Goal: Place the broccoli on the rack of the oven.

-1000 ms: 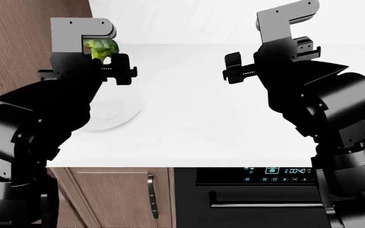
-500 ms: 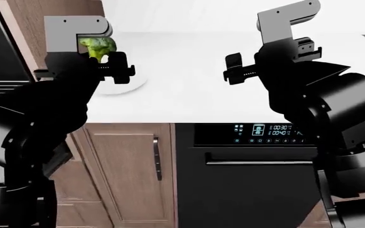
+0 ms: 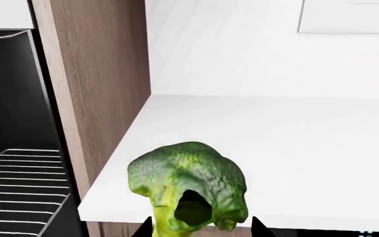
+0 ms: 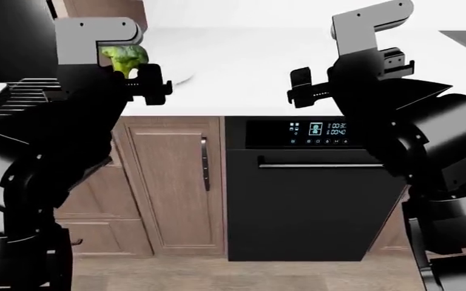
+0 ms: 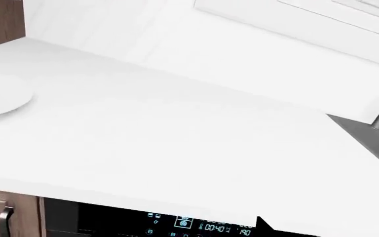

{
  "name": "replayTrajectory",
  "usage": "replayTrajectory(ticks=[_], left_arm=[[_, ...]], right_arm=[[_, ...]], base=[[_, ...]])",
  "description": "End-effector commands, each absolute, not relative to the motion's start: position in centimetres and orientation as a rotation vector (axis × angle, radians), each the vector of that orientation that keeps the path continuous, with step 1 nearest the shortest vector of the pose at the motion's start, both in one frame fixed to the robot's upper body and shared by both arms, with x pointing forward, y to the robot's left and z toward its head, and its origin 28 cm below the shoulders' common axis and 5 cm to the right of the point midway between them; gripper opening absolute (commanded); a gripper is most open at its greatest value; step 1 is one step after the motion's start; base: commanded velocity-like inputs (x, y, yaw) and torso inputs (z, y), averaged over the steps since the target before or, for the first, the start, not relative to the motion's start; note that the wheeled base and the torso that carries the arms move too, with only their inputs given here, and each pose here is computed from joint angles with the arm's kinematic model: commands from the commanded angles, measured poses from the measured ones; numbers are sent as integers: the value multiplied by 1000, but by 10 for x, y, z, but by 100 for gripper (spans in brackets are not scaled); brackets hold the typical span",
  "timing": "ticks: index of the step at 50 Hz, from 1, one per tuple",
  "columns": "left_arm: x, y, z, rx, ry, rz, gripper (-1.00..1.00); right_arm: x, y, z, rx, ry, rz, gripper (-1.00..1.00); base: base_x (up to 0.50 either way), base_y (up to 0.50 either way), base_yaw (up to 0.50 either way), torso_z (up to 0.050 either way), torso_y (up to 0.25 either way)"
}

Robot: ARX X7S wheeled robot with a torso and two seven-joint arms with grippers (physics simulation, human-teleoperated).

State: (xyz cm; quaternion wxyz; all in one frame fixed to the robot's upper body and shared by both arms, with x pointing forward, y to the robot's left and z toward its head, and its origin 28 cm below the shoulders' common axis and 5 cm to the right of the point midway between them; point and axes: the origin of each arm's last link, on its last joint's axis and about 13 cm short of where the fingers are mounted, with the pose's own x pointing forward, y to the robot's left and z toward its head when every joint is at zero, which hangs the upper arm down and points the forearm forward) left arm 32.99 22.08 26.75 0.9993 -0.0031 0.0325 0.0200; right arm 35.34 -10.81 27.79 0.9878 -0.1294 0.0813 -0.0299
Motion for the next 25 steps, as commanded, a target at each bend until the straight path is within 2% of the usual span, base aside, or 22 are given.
replayTrajectory(ticks=[1, 17, 25], left_arm=[[330, 220, 269, -15, 59, 45, -100], [331, 223, 267, -17, 62, 50, -100], [330, 223, 266, -19, 62, 51, -100]], right_arm=[[353, -109, 277, -255, 154, -59, 100], [354, -107, 276, -280, 165, -64, 100], [354, -107, 276, -281, 165, -63, 100]], base=[[0, 0, 0, 0, 0], [0, 18, 0, 0, 0], [0, 327, 0, 0, 0]])
